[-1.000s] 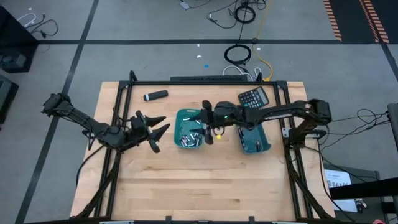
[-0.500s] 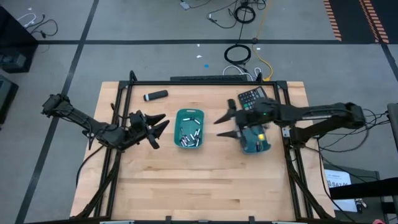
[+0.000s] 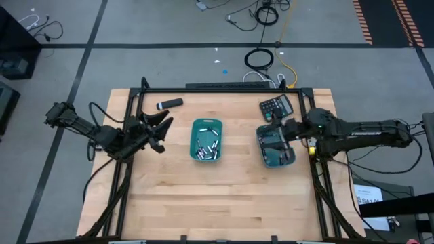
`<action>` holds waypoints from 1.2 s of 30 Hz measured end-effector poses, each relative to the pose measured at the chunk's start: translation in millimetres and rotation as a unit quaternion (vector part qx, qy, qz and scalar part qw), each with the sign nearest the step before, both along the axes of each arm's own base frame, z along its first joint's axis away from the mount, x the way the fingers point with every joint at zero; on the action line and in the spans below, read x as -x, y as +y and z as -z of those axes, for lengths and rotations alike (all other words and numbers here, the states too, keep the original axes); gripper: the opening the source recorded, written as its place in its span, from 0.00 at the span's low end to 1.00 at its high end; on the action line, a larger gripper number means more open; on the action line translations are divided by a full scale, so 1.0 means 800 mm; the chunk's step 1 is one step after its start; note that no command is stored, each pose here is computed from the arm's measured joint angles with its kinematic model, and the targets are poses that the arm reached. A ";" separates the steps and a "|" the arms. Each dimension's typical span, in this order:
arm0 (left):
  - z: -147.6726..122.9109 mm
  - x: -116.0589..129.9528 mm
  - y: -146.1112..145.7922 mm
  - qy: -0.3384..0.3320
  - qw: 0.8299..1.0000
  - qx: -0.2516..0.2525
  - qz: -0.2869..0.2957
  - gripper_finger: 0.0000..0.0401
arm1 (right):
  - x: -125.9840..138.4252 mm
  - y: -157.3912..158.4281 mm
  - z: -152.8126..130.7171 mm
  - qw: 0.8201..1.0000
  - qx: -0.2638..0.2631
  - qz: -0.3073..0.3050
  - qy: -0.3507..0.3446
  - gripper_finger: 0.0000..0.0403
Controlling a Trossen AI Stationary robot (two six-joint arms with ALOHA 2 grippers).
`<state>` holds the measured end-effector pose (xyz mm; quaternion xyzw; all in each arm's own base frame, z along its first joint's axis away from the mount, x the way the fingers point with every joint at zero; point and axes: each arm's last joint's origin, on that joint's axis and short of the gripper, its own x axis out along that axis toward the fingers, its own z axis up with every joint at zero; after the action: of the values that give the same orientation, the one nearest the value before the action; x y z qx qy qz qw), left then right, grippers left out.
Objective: Sort batteries
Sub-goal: Return to Home position
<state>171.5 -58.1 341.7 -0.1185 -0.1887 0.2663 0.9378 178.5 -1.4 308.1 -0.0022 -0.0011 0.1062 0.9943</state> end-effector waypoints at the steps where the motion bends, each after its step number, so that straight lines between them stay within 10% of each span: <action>1: 0.000 0.002 0.000 0.007 1.000 -0.007 0.000 0.47 | 0.007 0.000 0.001 1.000 0.000 0.000 -0.009 0.53; 36: 0.127 0.030 0.008 0.135 0.985 -0.046 0.095 0.46 | 0.086 -0.003 0.095 0.992 -0.027 0.096 -0.078 0.53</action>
<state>147.8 -51.5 240.4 -0.0556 -0.0605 0.1807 0.9801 109.6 -3.7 231.7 0.0163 -0.0809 0.0102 0.9965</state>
